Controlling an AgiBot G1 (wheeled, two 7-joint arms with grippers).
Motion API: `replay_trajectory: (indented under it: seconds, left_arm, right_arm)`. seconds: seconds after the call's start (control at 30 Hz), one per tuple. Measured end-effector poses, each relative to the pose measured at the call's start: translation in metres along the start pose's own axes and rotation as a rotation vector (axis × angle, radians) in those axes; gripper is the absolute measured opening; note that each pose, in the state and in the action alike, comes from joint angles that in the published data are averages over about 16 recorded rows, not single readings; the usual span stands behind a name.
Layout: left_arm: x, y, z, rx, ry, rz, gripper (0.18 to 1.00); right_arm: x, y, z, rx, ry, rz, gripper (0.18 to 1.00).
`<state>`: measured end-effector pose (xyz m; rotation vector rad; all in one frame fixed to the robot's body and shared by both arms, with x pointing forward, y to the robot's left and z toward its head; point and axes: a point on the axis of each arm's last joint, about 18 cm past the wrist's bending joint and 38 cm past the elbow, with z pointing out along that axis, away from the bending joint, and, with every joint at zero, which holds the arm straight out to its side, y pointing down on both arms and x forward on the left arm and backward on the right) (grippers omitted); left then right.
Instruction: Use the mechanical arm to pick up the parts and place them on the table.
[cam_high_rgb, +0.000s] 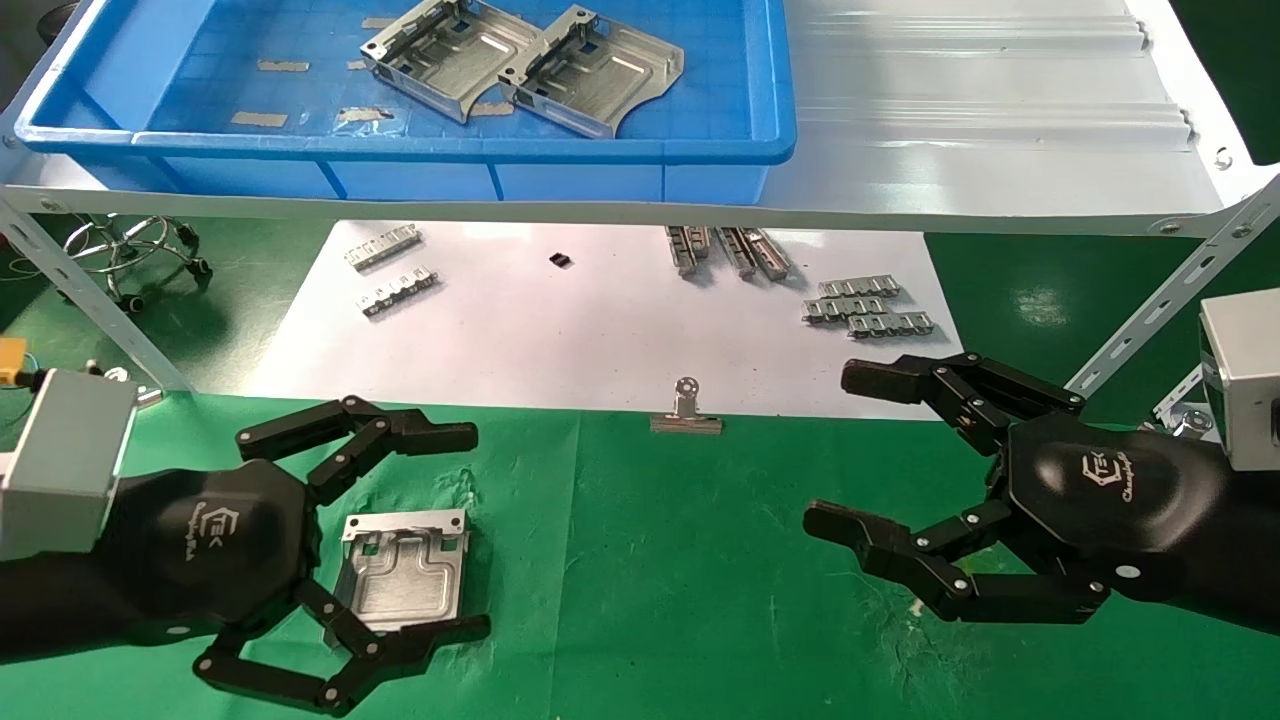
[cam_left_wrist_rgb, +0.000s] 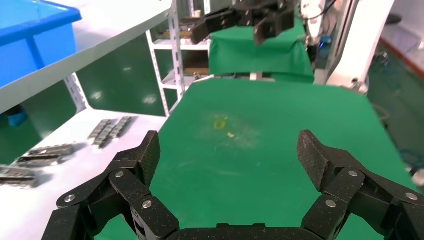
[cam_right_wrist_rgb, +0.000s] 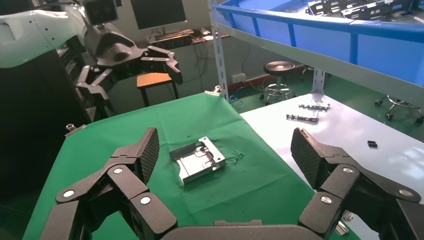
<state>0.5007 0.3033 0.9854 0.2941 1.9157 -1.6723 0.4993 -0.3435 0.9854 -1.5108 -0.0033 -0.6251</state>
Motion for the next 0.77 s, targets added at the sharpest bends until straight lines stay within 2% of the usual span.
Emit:
replay_trajectory:
  seconds: [0.37, 0.77]
  left_arm:
    - [0.016, -0.017, -0.004, 0.061, 0.033, -0.070, 1.001]
    - [0.021, -0.023, -0.005, 0.079, 0.046, -0.085, 1.001]
  right_arm:
    - [0.000, 0.000, 0.000, 0.000, 0.000, 0.000, 0.997]
    - [0.000, 0.000, 0.000, 0.000, 0.001, 0.000, 1.001]
